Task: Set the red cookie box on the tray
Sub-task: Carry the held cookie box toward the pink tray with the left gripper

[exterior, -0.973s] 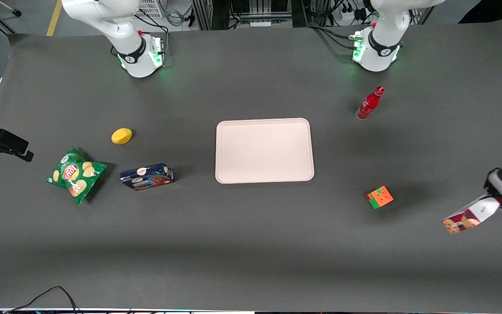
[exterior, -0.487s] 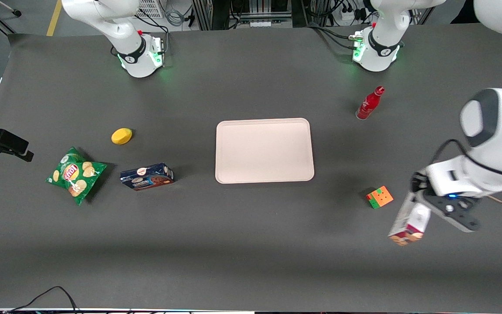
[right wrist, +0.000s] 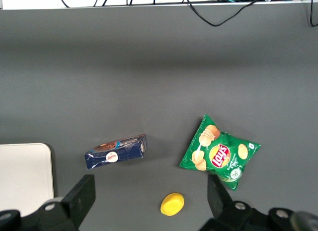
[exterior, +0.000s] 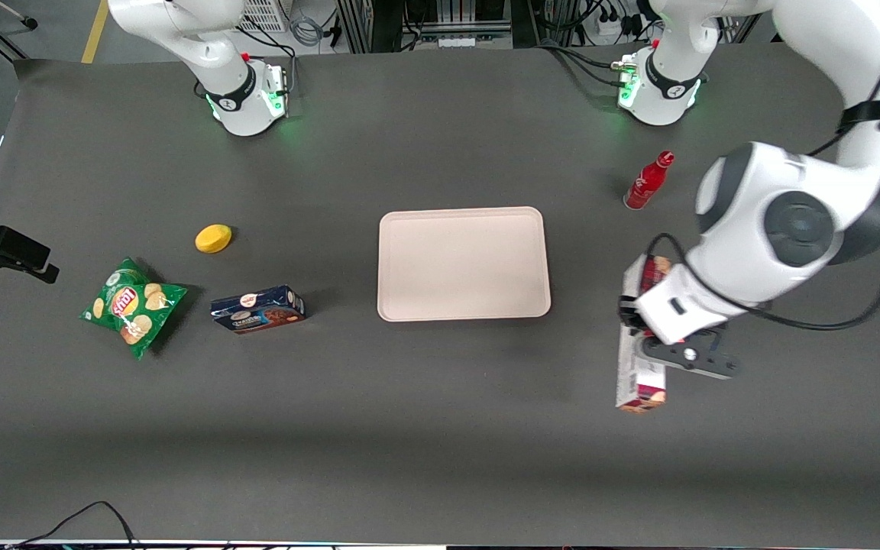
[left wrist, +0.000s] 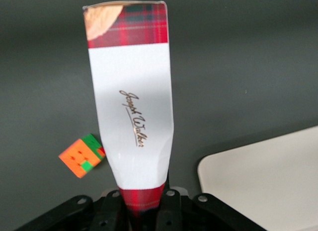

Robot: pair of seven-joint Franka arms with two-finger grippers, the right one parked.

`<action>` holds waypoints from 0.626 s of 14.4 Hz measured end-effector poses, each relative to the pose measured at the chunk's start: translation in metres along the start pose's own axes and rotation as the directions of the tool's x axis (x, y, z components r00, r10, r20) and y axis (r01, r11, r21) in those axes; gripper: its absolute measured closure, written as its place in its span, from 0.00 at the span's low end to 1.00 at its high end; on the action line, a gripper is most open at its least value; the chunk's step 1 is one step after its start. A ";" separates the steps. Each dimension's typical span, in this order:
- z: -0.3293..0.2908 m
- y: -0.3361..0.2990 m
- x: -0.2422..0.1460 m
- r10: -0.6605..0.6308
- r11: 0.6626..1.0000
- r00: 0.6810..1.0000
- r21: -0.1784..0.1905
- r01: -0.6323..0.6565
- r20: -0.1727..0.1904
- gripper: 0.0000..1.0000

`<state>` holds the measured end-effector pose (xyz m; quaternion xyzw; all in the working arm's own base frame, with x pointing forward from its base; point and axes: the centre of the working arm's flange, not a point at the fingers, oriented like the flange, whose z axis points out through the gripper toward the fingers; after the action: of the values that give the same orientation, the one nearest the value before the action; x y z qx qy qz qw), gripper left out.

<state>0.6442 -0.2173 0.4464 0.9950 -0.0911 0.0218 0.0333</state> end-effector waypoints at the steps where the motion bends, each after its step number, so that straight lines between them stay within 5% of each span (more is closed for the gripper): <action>1: 0.009 0.020 -0.002 -0.059 0.998 0.998 0.017 0.059 0.005 0.78; 5: 0.066 0.094 -0.019 -0.206 0.974 0.978 0.091 0.206 -0.004 0.78; 9: 0.118 0.125 -0.034 -0.203 0.976 0.978 0.092 0.198 0.054 0.78</action>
<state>0.5919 -0.3423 0.3350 0.9999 0.0098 -0.0094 -0.0106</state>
